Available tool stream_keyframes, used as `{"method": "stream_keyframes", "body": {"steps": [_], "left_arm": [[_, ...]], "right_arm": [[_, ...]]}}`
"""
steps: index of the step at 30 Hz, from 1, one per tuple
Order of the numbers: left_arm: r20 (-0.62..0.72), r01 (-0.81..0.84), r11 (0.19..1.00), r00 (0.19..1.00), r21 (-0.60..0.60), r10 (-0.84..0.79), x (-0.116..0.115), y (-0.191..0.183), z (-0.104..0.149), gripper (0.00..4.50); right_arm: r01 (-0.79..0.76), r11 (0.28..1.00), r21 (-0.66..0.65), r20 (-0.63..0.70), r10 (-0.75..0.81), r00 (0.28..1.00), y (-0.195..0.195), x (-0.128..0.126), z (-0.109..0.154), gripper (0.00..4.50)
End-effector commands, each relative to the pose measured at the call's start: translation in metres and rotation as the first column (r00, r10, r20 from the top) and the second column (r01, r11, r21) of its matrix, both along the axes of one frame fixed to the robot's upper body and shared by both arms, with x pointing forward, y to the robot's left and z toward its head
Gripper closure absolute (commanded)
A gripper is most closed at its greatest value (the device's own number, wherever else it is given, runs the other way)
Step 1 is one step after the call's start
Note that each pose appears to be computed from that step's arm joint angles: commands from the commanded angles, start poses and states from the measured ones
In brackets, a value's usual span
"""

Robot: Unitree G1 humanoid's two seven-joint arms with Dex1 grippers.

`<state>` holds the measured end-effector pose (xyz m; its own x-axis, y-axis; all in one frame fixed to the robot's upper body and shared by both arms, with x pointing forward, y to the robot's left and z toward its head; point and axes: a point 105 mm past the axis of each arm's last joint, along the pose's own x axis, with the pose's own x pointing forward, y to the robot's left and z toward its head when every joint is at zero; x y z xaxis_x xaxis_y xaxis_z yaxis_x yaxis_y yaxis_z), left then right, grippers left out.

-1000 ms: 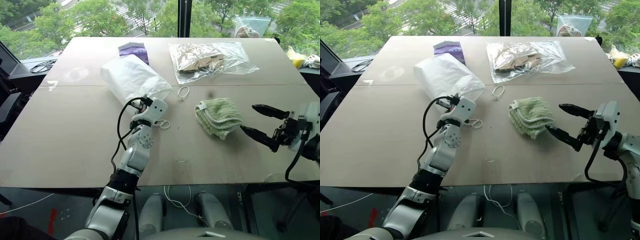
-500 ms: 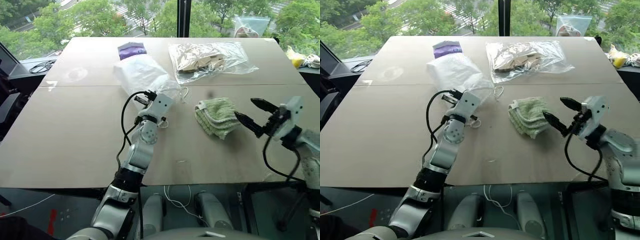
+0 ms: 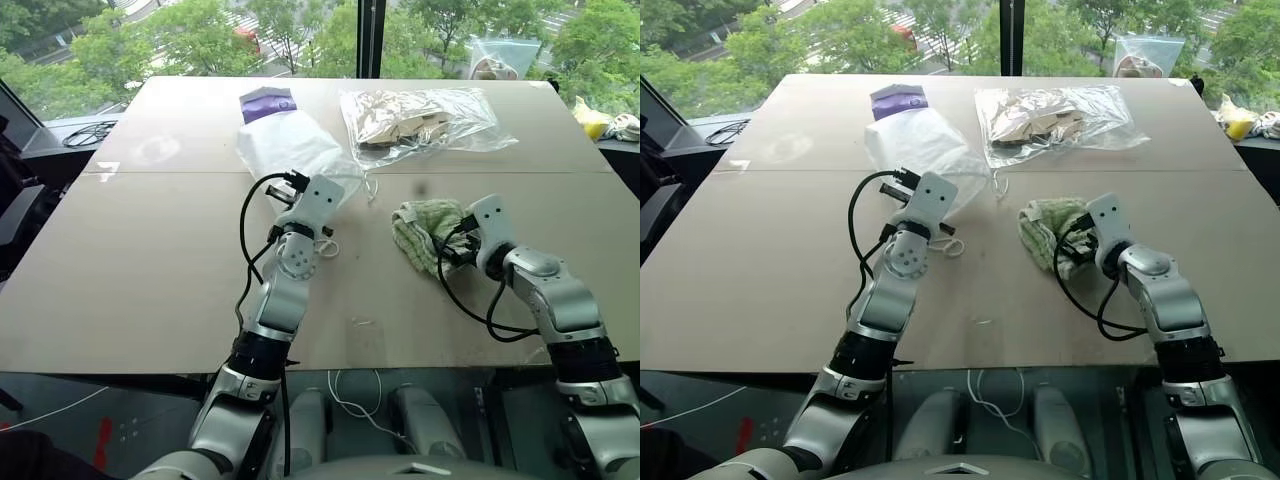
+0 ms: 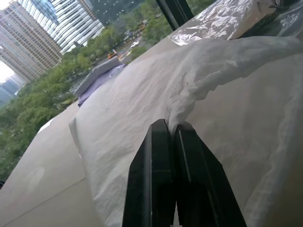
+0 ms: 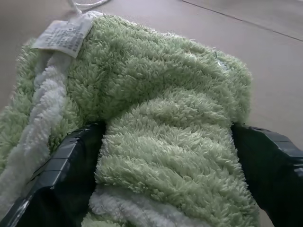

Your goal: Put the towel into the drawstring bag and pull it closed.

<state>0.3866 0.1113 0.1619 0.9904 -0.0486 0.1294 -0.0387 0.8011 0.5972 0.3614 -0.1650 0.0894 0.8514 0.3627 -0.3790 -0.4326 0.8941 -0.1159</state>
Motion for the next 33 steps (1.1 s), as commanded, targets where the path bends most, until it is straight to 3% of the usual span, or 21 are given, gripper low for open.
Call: {"method": "stream_keyframes", "body": {"steps": [1,7,12,16,18,22,24,28,33], "left_arm": [[0.063,0.002,1.000,0.998,-0.006,-0.002,-0.003,-0.002,0.018,4.43],[0.058,0.028,1.000,0.998,-0.001,-0.028,-0.001,-0.005,0.020,4.43],[0.057,0.033,0.999,0.998,0.004,-0.033,0.000,-0.004,0.021,4.50],[0.052,0.033,0.999,0.998,0.004,-0.034,0.002,-0.003,0.022,4.50],[0.048,0.034,0.999,0.998,-0.006,-0.033,0.003,-0.003,0.023,4.50],[0.025,0.063,0.995,0.998,-0.073,-0.061,0.004,-0.004,0.025,4.50],[-0.006,0.129,0.981,0.991,-0.143,-0.131,0.002,-0.009,0.025,4.50],[-0.062,0.260,0.931,0.957,-0.256,-0.284,-0.009,-0.013,0.023,4.50],[-0.067,0.412,0.841,0.885,-0.350,-0.462,-0.026,-0.022,0.030,4.50]], "right_arm": [[0.039,0.999,0.005,-0.237,-0.036,0.971,-0.003,-0.022,-0.046,0.00],[0.047,0.999,0.005,-0.375,-0.042,0.926,0.006,-0.039,-0.064,0.00],[0.019,0.999,0.032,-0.431,-0.003,0.902,0.016,-0.050,-0.069,1.96],[-0.017,0.999,0.041,-0.436,0.034,0.899,0.023,-0.053,-0.068,3.89],[-0.026,0.998,0.050,-0.436,0.045,0.899,0.025,-0.054,-0.067,4.33],[-0.048,0.991,0.123,-0.415,0.095,0.905,0.034,-0.052,-0.058,4.35],[-0.134,0.972,0.196,-0.395,0.203,0.896,0.046,-0.059,-0.046,4.35],[-0.325,0.847,0.421,-0.322,0.475,0.819,0.081,-0.089,-0.012,4.35],[-0.452,0.746,0.489,-0.191,0.597,0.780,0.094,-0.102,0.025,4.35]]}}
